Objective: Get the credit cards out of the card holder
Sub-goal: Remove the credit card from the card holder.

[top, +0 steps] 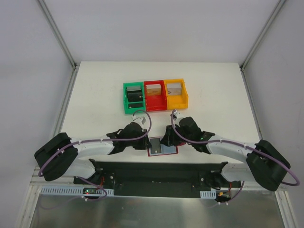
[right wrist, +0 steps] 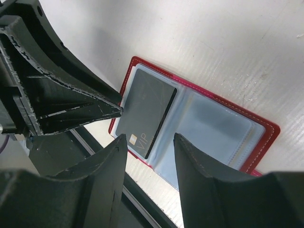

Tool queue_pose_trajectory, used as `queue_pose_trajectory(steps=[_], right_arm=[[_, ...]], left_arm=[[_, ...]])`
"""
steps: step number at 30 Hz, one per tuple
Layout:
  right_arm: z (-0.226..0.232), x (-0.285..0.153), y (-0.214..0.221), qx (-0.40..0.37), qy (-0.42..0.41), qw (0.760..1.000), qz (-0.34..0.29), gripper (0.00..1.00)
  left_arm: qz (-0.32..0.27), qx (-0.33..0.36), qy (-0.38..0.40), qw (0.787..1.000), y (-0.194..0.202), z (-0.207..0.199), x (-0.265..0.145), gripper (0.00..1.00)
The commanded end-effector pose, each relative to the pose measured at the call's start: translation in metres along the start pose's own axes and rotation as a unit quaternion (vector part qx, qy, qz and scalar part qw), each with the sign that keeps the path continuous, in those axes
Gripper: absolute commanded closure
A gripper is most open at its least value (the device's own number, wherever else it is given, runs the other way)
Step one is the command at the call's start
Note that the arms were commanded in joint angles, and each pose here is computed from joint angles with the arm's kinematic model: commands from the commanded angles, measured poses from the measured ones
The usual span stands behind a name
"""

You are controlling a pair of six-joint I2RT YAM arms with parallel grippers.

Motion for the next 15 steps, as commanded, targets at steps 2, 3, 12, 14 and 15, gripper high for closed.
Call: queue_pose_trajectory(steps=[2, 3, 12, 14, 15], right_arm=[[0.006, 0.006, -0.002, 0.012, -0.034, 0.999, -0.011, 0.54], [0.006, 0.006, -0.002, 0.014, -0.034, 0.999, -0.011, 0.53], [0.006, 0.014, 0.002, 0.028, -0.046, 0.999, -0.003, 0.53], [0.006, 0.016, 0.004, 0.03, -0.048, 0.998, -0.002, 0.53], [0.005, 0.017, 0.004, 0.032, -0.048, 0.998, -0.002, 0.53]], left_arm=[[-0.009, -0.007, -0.016, 1.0, -0.005, -0.004, 0.004, 0.77], [-0.01, -0.006, -0.017, 1.0, -0.006, -0.003, 0.004, 0.77], [-0.01, -0.004, -0.026, 1.0, -0.007, -0.003, 0.009, 0.8], [-0.008, -0.004, -0.031, 0.999, -0.006, -0.001, 0.01, 0.81], [-0.007, -0.003, -0.035, 0.999, -0.006, 0.0, 0.01, 0.82]])
Point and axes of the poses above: each gripper's point midway between its finger pads, its own x axis out along the fingers, its own z axis along the line the jaws close on, y = z × x, the point moved 9 cm from there along -x, back along the fingers, and after that the axes turned 12 degrees about -x, right-handed, at the moved point
